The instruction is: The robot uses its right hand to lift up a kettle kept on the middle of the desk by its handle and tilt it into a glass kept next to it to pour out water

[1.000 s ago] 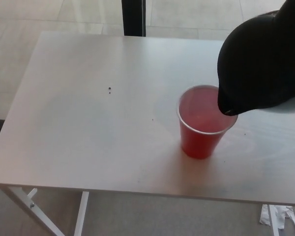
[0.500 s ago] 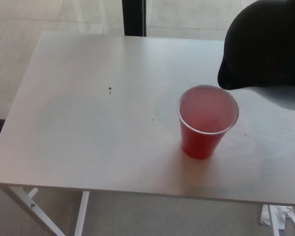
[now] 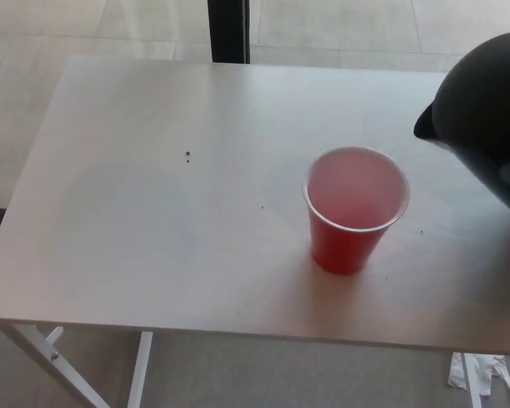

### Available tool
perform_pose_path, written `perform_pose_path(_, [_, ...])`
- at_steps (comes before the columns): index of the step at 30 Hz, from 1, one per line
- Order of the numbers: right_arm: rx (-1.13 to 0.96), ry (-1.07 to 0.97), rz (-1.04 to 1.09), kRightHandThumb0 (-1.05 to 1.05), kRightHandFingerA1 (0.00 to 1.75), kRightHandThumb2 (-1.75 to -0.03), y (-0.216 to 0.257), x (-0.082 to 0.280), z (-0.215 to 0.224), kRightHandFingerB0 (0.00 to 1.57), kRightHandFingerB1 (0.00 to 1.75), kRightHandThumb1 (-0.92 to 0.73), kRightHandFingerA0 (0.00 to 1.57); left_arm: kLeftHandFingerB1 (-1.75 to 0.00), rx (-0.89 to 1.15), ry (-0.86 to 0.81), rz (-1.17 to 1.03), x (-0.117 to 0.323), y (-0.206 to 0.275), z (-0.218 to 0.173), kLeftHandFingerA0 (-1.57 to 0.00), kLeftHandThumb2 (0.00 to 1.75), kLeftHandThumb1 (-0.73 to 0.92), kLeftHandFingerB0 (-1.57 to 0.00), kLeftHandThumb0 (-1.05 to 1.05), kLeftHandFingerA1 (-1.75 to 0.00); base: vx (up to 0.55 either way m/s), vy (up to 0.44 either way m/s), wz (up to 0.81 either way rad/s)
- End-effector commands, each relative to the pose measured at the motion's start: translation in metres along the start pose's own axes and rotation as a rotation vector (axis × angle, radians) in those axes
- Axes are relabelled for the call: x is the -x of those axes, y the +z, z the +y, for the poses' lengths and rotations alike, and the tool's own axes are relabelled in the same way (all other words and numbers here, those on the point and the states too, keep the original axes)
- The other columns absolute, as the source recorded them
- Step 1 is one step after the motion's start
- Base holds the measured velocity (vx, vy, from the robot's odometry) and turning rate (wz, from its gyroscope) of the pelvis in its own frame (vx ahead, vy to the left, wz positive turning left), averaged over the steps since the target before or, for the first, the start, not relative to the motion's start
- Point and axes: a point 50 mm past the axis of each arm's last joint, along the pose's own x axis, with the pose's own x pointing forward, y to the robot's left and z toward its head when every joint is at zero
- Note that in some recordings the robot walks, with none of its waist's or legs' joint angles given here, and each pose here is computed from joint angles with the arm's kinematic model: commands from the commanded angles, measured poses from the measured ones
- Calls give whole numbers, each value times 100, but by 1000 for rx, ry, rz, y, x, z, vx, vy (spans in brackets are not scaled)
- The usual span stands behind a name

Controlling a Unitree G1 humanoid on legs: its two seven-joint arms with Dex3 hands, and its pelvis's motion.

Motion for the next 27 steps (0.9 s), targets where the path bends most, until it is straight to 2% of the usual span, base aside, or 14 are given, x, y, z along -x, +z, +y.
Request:
perform_pose_path(1, [-282,-69,182,-17,145,-123,-37,21,9,102,131,-44,125,-40,24,4,2,2,-1,3,-53,63,79,-35,-75,-48,0,0,0])
perform_pose_path(3, [-310,-76,200,-18,145,-116,-41,25,13,99,129,-49,125,-40,4,3,4,2,-2,3,-53,64,81,-34,-76,-48,0,0,0])
perform_pose_path(5, [-380,-98,256,-10,175,-114,-48,27,21,72,167,-53,99,-40,3,-1,-1,2,-1,3,-53,64,81,-35,-75,-48,0,0,0])
perform_pose_path(6, [-386,-97,269,-9,175,-109,-50,28,23,70,167,-56,97,-52,0,-6,-2,2,-2,2,-45,103,65,-29,-79,-59,0,0,0])
perform_pose_path(8, [-397,-102,266,-9,175,-104,-54,30,26,69,165,-58,97,-41,5,-10,0,2,-3,1,-52,65,81,-34,-76,-49,0,0,0])
perform_pose_path(11, [-404,-96,264,-8,175,-104,-56,33,28,67,168,-57,94,-40,7,-9,6,2,-4,1,-51,65,81,-33,-76,-47,0,0,0])
perform_pose_path(14, [-438,-96,223,-7,175,-121,-54,33,32,70,171,-47,96,-40,-4,-5,0,2,-3,2,-52,64,81,-35,-78,-46,0,0,0])
perform_pose_path(15, [-467,-109,228,-13,146,-119,-52,29,29,106,135,-45,125,-52,-14,-5,0,2,-3,2,-45,104,65,-29,-80,-58,0,0,0])
perform_pose_path(17, [-473,-112,230,-13,146,-119,-52,28,29,106,135,-45,125,-52,-16,-4,0,2,-2,2,-45,104,65,-29,-80,-58,0,0,0])
perform_pose_path(18, [-498,-110,230,-13,153,-123,-53,30,28,107,138,-42,131,-40,-13,-9,-1,2,-1,2,-51,65,83,-33,-78,-48,0,0,0])
perform_pose_path(23, [-510,-118,260,-18,151,-123,-63,40,30,103,135,-40,128,-39,7,-9,4,2,-3,1,-51,65,83,-34,-78,-47,0,0,0])
perform_pose_path(24, [-525,-120,269,-9,175,-134,-73,45,33,83,160,-43,100,-39,9,-8,6,2,-4,1,-52,65,83,-34,-77,-47,0,0,0])
perform_pose_path(25, [-552,-129,288,-17,150,-122,-77,48,34,105,134,-47,130,-40,3,-12,1,2,-4,1,-52,65,83,-34,-78,-47,0,0,0])
perform_pose_path(27, [-582,-135,295,-13,150,-118,-85,54,37,105,134,-48,131,-39,-6,-4,0,2,-5,1,-53,65,83,-34,-79,-46,0,0,0])
